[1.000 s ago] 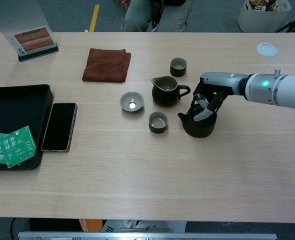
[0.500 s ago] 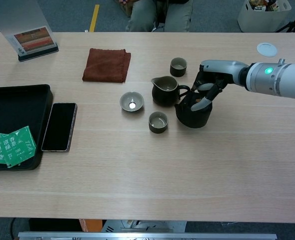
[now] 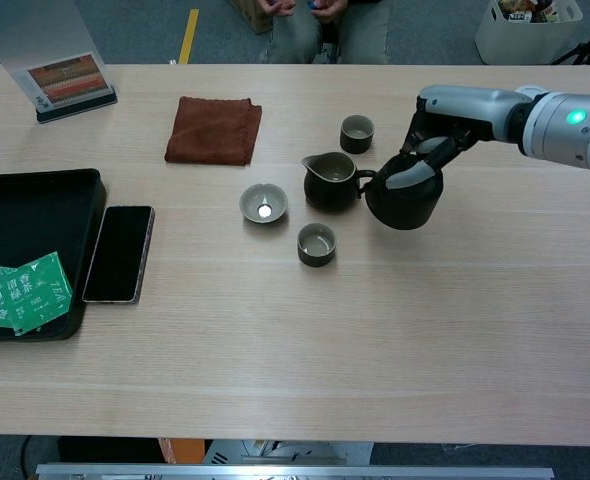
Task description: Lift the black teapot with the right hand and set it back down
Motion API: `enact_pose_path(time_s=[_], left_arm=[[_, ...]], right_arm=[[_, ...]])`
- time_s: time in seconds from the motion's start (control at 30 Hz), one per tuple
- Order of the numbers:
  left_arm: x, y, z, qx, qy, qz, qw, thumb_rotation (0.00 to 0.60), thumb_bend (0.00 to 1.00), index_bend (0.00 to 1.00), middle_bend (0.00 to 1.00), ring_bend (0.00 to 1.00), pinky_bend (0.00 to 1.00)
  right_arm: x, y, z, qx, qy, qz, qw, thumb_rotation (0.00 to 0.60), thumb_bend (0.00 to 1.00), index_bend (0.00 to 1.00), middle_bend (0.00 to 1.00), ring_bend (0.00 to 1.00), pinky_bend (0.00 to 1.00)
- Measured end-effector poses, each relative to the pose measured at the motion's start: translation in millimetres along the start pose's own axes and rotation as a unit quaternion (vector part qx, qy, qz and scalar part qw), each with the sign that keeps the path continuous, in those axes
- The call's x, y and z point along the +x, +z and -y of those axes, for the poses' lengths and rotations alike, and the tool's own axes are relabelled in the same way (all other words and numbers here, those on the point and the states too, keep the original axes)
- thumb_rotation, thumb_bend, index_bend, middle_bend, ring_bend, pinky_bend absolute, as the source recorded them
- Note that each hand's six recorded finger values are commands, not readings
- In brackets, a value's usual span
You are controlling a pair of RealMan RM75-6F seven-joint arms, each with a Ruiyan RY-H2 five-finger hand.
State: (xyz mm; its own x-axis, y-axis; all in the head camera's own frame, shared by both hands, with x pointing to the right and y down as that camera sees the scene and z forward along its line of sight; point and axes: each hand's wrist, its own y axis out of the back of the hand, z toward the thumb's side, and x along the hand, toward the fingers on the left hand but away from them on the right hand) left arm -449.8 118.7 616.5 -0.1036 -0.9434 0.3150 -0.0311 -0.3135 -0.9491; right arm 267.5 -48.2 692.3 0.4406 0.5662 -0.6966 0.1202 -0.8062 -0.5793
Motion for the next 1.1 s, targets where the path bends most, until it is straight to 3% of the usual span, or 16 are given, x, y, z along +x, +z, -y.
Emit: enact_pose_path(time_s=[0.1, 0.27, 0.43, 0.53, 0.8, 1.1], left_arm=[[0, 0, 0, -0.001, 0.001, 0.001, 1.0000, 0.531, 0.38, 0.11, 0.13, 0.00, 0.04], [-1, -1, 0, -0.001, 0.002, 0.000, 1.0000, 0.529, 0.38, 0.11, 0.13, 0.00, 0.04], [-2, -1, 1, -0.001, 0.000, 0.001, 1.0000, 0.529, 0.38, 0.11, 0.13, 0.00, 0.04], [-2, -1, 1, -0.002, 0.000, 0.002, 1.0000, 0.531, 0.38, 0.11, 0.13, 0.00, 0.04], [-2, -1, 1, -0.005, 0.000, 0.005, 1.0000, 0.528, 0.38, 0.11, 0.13, 0.00, 0.04], [-2, 1, 0, -0.007, 0.002, 0.011, 0.9999, 0.529, 0.38, 0.11, 0.13, 0.00, 0.04]], right_arm=[[3, -1, -1, -0.001, -0.005, 0.004, 1.0000, 0.144, 0.00, 1.00, 1.00, 1.00, 0.29], [6, -3, 0, 0.013, 0.000, 0.014, 0.9998, 0.128, 0.03, 1.00, 1.00, 1.00, 0.29], [9, 0, -3, 0.029, -0.009, 0.016, 0.9994, 0.104, 0.43, 1.00, 1.00, 1.00, 0.29], [10, 2, -6, 0.038, -0.018, 0.015, 0.9990, 0.100, 0.57, 1.00, 1.00, 1.00, 0.30], [14, 5, -13, 0.062, -0.032, 0.012, 0.9975, 0.102, 0.64, 1.00, 1.00, 1.00, 0.30], [15, 11, -30, 0.113, -0.057, 0.012, 0.9919, 0.154, 0.71, 1.00, 1.00, 1.00, 0.30]])
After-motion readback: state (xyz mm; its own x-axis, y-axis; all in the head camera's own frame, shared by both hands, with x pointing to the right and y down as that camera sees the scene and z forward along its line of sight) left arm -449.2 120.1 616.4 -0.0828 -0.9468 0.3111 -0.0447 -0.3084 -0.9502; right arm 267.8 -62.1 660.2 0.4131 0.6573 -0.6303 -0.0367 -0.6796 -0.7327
